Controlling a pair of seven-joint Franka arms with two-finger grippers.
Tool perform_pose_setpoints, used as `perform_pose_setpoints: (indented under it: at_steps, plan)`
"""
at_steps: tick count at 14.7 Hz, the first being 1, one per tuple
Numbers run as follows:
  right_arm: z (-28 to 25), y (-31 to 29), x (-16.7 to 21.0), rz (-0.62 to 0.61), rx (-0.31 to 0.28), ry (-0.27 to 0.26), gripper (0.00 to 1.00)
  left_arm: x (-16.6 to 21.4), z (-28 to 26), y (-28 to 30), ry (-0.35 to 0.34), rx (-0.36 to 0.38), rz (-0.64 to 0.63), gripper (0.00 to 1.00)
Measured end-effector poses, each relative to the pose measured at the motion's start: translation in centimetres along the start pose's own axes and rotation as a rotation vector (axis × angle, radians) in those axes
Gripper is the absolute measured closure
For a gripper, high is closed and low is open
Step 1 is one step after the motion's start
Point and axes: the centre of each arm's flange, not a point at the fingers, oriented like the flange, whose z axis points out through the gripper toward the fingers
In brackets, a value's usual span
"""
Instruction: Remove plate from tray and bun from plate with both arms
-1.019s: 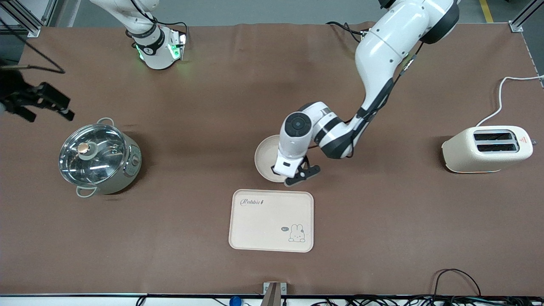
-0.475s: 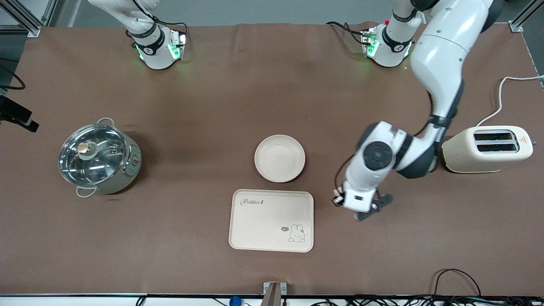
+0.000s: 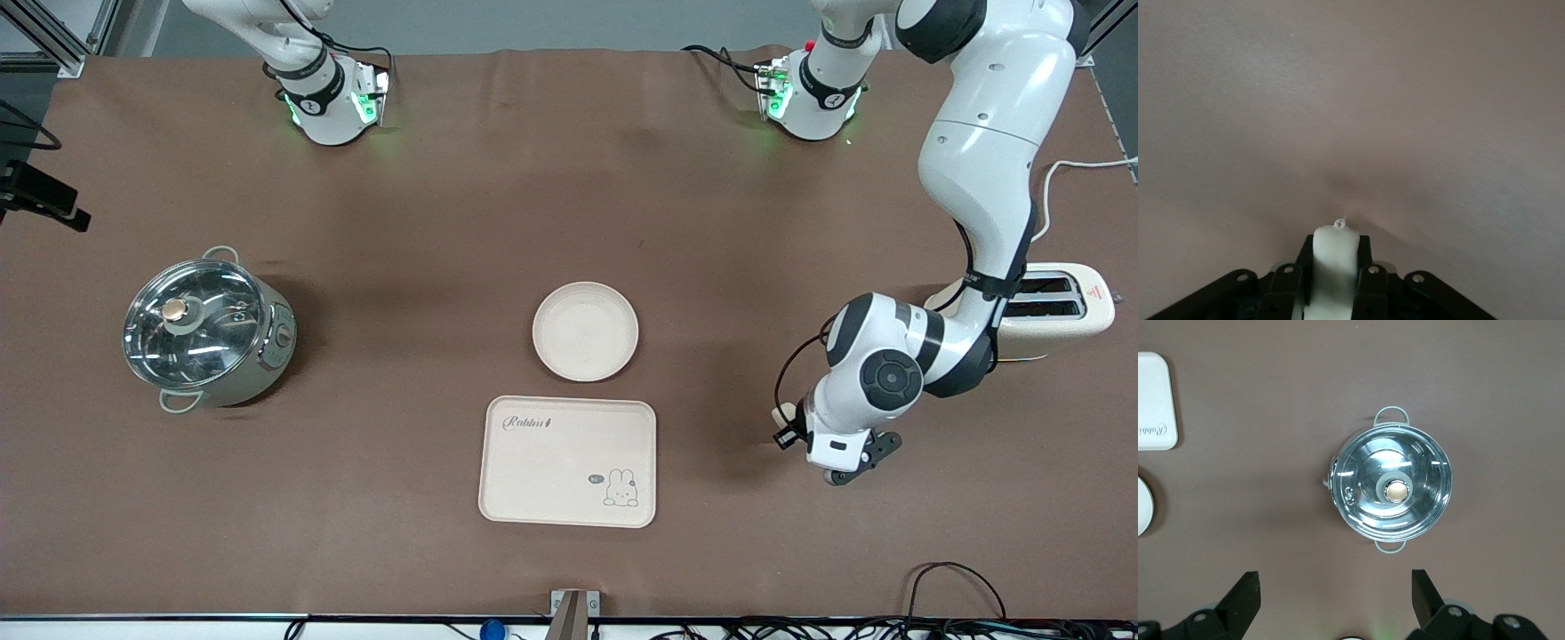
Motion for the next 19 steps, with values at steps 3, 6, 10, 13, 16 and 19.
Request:
perform_pose_setpoints:
  at_steps: [3,6,10,13,16,19]
  plan:
    - [0.1,-0.9,-0.1,-0.015,-0.006,-0.008,0.00,1.8,1.8,-2.4,0.004,0.030,0.041,0.63]
    - [0.2,-0.5,-0.3,-0.008,-0.007,-0.025,0.00,3.0,1.1,-3.0,0.022,0.008,0.063,0.35]
    - [0.1,-1.4,-0.3,-0.027,-0.008,-0.020,0.00,3.3,-8.7,-0.5,0.109,-0.051,0.090,0.01]
    - [-0.1,-2.7,-0.3,-0.050,-0.010,-0.014,0.00,2.0,-19.1,-1.4,0.157,0.004,0.125,0.00]
    - [-0.1,-2.9,-0.3,-0.053,-0.010,-0.013,0.00,-0.4,-27.9,-3.5,0.133,0.032,0.220,0.00]
    - [-0.1,-2.9,-0.3,-0.053,-0.010,-0.012,0.00,-3.7,-35.6,-5.9,0.120,0.058,0.355,0.00]
